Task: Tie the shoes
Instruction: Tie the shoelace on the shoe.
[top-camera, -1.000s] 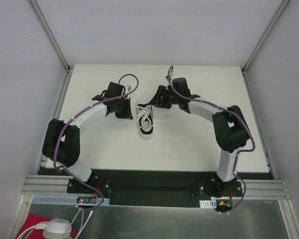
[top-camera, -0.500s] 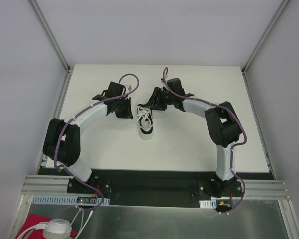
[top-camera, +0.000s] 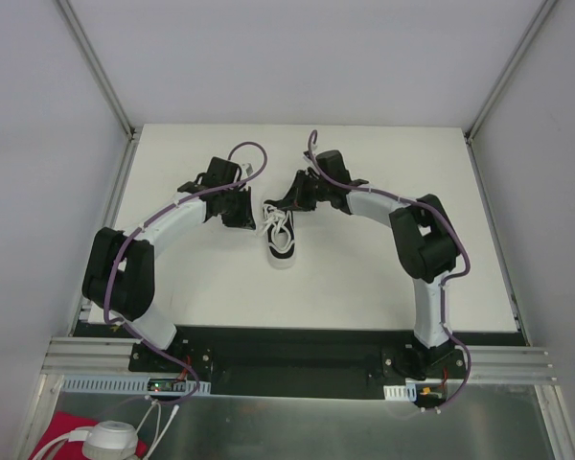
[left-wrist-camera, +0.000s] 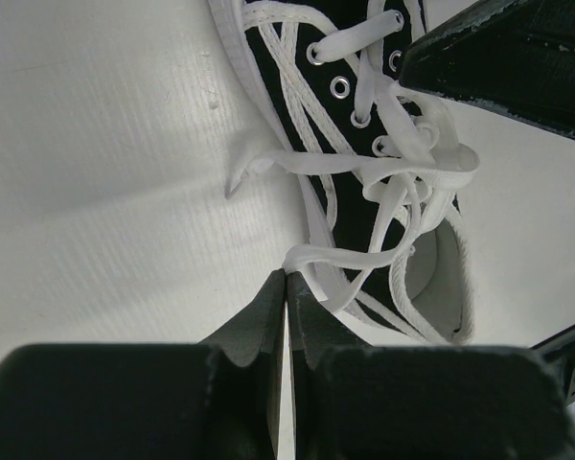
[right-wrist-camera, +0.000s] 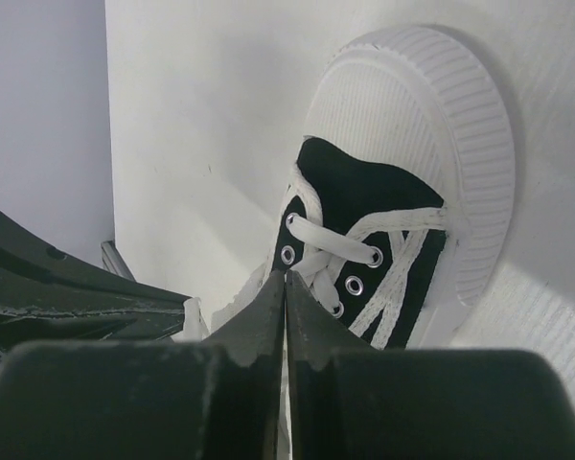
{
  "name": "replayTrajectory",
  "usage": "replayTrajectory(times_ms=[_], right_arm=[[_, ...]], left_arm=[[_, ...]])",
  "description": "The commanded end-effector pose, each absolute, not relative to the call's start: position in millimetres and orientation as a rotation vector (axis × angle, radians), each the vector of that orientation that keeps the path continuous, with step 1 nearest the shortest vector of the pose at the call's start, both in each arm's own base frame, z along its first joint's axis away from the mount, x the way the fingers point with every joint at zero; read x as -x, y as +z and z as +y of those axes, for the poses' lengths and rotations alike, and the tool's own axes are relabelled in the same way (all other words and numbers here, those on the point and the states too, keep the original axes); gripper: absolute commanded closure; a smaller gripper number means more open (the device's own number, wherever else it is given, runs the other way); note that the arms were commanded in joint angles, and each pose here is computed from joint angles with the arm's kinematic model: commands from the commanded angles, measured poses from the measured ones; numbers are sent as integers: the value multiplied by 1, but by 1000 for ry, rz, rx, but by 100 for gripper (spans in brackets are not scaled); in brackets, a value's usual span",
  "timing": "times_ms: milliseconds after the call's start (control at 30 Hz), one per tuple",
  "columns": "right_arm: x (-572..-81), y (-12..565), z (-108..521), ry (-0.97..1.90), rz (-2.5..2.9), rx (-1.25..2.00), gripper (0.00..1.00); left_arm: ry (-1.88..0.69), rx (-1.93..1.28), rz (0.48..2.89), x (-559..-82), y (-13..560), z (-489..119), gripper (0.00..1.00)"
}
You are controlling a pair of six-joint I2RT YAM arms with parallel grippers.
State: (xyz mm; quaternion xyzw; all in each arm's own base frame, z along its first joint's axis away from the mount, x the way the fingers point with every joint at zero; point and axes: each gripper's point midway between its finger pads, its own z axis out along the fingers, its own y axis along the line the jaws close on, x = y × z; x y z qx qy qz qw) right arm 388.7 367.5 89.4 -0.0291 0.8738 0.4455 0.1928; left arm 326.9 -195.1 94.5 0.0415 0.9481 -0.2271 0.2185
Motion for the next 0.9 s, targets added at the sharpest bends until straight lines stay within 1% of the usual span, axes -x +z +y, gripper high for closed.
replayTrajectory(times_ms=[0, 433, 500, 533, 567, 633, 867], right_arm=[[-393, 109, 371, 1281, 2385, 100, 98], [-399, 127, 354, 1255, 2283, 53, 99], [-400, 128, 355, 1256, 2278, 55, 83], [-401, 128, 353, 1253, 2277, 50, 71], [-401, 129, 354, 1252, 2276, 49, 64], [-402, 130, 353, 1246, 2271, 44, 55], [-398, 124, 357, 1230, 2323, 82, 49]], left_arm=[[-600, -137, 2598, -332, 106, -195, 100], [-596, -151, 2586, -342, 108, -197, 100], [-593, -150, 2589, -342, 107, -197, 100], [-592, -152, 2592, -342, 106, -197, 100], [-589, -151, 2590, -343, 106, -196, 100], [-589, -153, 2591, -342, 106, -197, 100], [-586, -152, 2589, -343, 106, -195, 100]])
